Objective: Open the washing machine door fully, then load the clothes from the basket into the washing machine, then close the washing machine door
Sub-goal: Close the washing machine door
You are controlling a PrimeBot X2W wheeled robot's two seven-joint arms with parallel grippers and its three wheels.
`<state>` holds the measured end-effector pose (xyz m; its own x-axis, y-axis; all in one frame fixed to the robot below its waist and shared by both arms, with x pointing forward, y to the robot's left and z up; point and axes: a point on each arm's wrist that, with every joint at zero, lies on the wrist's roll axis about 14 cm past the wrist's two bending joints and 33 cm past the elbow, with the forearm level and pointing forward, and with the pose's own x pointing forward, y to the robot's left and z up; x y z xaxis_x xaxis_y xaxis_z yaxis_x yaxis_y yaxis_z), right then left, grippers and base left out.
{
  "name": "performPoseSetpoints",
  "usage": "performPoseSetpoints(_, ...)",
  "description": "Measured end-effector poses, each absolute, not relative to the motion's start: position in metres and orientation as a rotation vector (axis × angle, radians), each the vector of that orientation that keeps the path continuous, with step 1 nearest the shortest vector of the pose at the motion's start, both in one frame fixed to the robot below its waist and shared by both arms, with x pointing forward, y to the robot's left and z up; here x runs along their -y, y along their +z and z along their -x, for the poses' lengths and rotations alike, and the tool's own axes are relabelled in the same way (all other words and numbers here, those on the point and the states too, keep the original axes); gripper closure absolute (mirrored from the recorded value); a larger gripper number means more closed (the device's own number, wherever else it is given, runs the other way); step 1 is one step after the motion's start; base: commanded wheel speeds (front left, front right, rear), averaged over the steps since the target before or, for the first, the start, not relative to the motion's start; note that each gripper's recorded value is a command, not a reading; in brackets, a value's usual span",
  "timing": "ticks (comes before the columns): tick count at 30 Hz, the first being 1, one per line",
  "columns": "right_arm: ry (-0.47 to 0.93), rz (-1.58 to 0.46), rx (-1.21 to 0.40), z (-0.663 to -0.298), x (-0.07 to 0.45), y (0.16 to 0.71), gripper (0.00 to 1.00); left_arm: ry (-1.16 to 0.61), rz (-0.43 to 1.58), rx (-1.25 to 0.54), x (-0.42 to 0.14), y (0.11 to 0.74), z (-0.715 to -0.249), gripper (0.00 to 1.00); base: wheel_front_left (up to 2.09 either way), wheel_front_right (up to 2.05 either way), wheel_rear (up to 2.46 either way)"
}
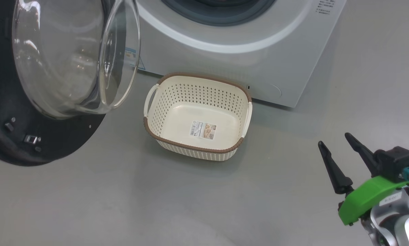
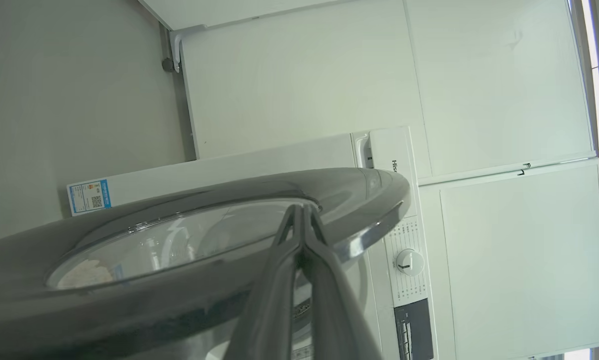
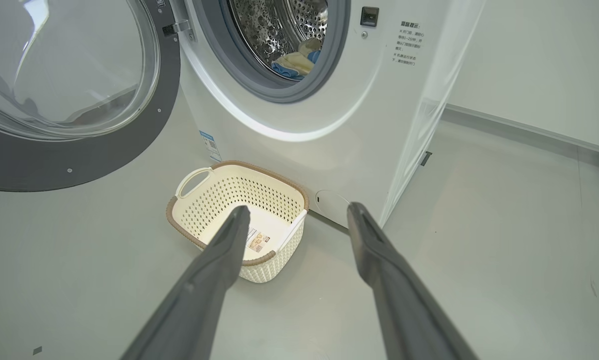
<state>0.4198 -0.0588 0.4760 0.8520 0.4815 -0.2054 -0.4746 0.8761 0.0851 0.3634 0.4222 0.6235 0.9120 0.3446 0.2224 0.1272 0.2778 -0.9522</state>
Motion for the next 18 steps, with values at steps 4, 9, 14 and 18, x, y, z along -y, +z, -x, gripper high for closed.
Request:
performPoseSetpoints(4,0.499,-0.031,-0.228,-0.419,0.060,0.475,0.00,0.117,1.306,0.418,-0.413,0.625,-0.367,1.00,0.00,0.00,0.00)
performPoseSetpoints(9,0.491,-0.032,-0.233,-0.418,0.063,0.473,0.00,0.067,1.310,0.407,-0.403,0.630,-0.371,1.00,0.00,0.00,0.00)
performPoseSetpoints(14,0.483,-0.042,-0.231,-0.419,0.064,0.472,0.00,0.030,1.306,0.375,-0.390,0.629,-0.377,1.00,0.00,0.00,0.00)
performPoseSetpoints(18,0.479,-0.049,-0.236,-0.418,0.063,0.471,0.00,0.013,1.314,0.350,-0.383,0.626,-0.380,1.00,0.00,0.00,0.00)
